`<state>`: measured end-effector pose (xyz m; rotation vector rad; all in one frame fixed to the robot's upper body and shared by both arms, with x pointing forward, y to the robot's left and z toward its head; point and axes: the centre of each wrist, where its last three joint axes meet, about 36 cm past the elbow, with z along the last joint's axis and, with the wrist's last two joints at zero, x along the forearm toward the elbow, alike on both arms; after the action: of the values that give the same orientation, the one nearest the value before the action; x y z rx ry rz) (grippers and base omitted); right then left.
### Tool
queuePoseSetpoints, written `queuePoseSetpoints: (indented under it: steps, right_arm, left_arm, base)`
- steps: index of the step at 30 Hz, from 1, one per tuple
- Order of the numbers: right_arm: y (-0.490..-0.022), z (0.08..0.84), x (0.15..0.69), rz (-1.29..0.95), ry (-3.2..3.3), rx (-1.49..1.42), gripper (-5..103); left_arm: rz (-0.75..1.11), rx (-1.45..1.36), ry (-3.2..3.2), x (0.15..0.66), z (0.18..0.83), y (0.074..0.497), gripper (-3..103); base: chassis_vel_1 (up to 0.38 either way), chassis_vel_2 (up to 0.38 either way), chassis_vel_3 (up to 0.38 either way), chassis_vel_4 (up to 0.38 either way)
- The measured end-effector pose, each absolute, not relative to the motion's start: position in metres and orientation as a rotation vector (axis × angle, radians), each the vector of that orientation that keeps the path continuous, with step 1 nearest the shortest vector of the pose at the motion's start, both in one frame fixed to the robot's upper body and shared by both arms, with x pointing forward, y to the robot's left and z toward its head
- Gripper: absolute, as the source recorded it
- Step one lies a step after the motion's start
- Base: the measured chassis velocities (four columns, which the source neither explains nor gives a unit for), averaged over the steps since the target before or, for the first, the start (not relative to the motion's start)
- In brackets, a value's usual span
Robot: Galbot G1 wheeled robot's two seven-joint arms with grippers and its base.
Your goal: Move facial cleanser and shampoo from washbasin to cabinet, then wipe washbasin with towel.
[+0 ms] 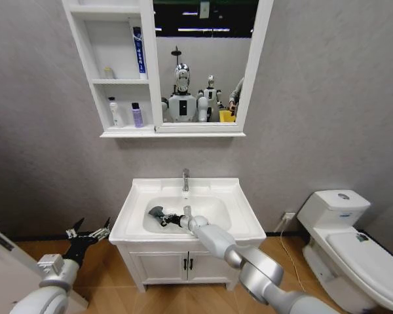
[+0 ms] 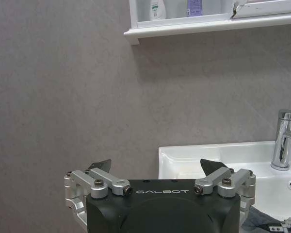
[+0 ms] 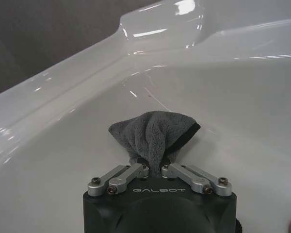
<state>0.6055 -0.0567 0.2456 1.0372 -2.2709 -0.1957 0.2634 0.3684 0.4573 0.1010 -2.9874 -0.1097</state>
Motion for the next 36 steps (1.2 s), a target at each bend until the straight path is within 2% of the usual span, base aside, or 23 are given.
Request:
queuePoseSetpoints:
  steps: [4, 14, 23, 29, 31, 36]
  right_arm:
    - [-0.054, 0.249, 0.601, -0.144, -2.28, 0.907, 6]
    - [-0.115, 0.274, 0.605, 0.044, -2.255, 0.511, 6]
    - [-0.147, 0.294, 0.601, 0.094, -2.269, 0.358, 6]
    - [-0.188, 0.329, 0.596, 0.154, -2.377, 0.259, 6]
    - [-0.239, 0.36, 0.587, 0.201, -2.458, 0.158, 6]
    - [-0.285, 0.39, 0.578, 0.225, -2.533, 0.086, 6]
  left_arm:
    - [-0.11, 0.101, -2.988, 0.263, 0.457, 0.368, 100]
    - [-0.11, 0.101, -2.988, 0.263, 0.457, 0.368, 100]
    - [-0.11, 0.101, -2.987, 0.263, 0.457, 0.368, 100]
    - [-0.11, 0.101, -2.987, 0.263, 0.457, 0.368, 100]
    - [-0.11, 0.101, -2.987, 0.263, 0.457, 0.368, 100]
    - [-0.11, 0.101, -2.987, 0.263, 0.457, 0.368, 100]
  base:
    - [0.0, 0.0, 0.0, 0.0]
    - [0.0, 0.0, 0.0, 0.0]
    - [0.0, 0.0, 0.0, 0.0]
    - [0.0, 0.0, 0.0, 0.0]
    - [0.0, 0.0, 0.0, 0.0]
    - [0.0, 0.0, 0.0, 0.0]
